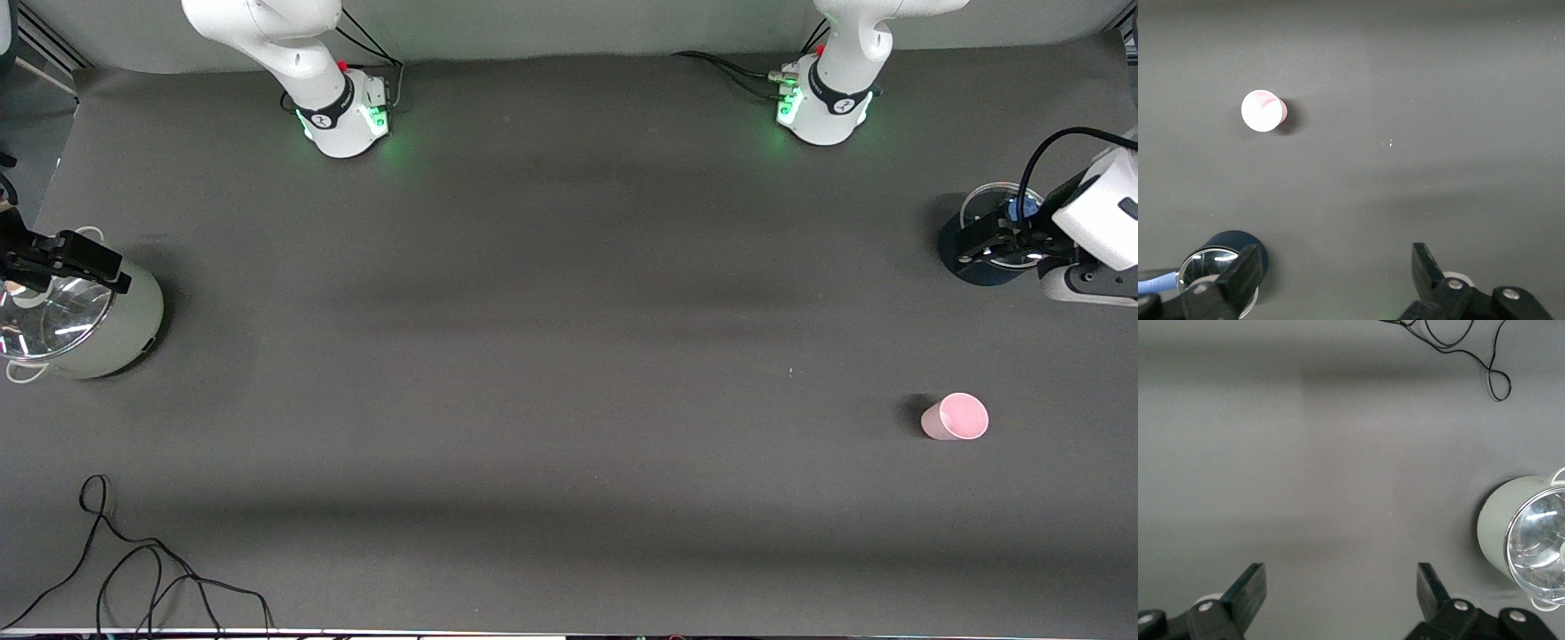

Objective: Transfer pink cup from left to right arm

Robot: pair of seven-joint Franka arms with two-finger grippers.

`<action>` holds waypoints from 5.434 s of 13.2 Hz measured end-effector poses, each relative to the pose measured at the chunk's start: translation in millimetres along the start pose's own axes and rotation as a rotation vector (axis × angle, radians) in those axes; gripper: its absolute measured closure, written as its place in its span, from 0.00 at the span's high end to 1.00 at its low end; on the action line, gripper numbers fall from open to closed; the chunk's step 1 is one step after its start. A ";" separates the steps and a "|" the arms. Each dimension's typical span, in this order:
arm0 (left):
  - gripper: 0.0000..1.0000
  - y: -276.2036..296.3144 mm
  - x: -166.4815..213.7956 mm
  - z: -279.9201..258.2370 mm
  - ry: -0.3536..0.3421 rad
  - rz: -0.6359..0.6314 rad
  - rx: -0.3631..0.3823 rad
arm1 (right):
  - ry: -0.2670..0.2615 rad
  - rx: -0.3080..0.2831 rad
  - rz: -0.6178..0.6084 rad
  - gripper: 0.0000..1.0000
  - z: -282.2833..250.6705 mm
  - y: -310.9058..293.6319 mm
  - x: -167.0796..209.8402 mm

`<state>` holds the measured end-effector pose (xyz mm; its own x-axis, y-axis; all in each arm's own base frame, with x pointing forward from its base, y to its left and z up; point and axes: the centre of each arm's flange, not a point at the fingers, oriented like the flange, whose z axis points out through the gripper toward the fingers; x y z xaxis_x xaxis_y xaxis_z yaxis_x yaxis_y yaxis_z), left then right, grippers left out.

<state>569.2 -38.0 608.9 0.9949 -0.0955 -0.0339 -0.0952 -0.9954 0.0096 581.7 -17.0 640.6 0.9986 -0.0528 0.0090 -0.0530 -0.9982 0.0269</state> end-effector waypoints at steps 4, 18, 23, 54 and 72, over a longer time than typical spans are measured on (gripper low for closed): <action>1.00 -0.1 0.2 -0.2 0.002 0.000 0.000 | 0.000 0.000 0.000 1.00 0.3 -0.1 0.1; 1.00 -48.4 0.9 -10.4 0.052 0.146 0.011 | -0.002 0.000 0.000 1.00 1.1 -0.2 0.5; 1.00 -147.8 -3.7 -1.6 0.095 0.335 0.025 | -0.002 0.000 0.000 1.00 1.3 -0.1 0.6; 1.00 -386.8 40.1 472.0 0.912 0.990 -0.606 | -0.033 0.002 0.006 1.00 18.3 2.8 8.9; 1.00 -385.0 4.6 525.1 1.074 1.119 -0.690 | -0.056 0.002 0.004 1.00 20.3 2.9 6.2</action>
<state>592.2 341.5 80.3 0.0566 -0.3627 0.9302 -0.9720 -0.2330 -0.0316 587.9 -20.7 620.4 0.9972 -0.0587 -0.0472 -0.0575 -0.9980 0.0248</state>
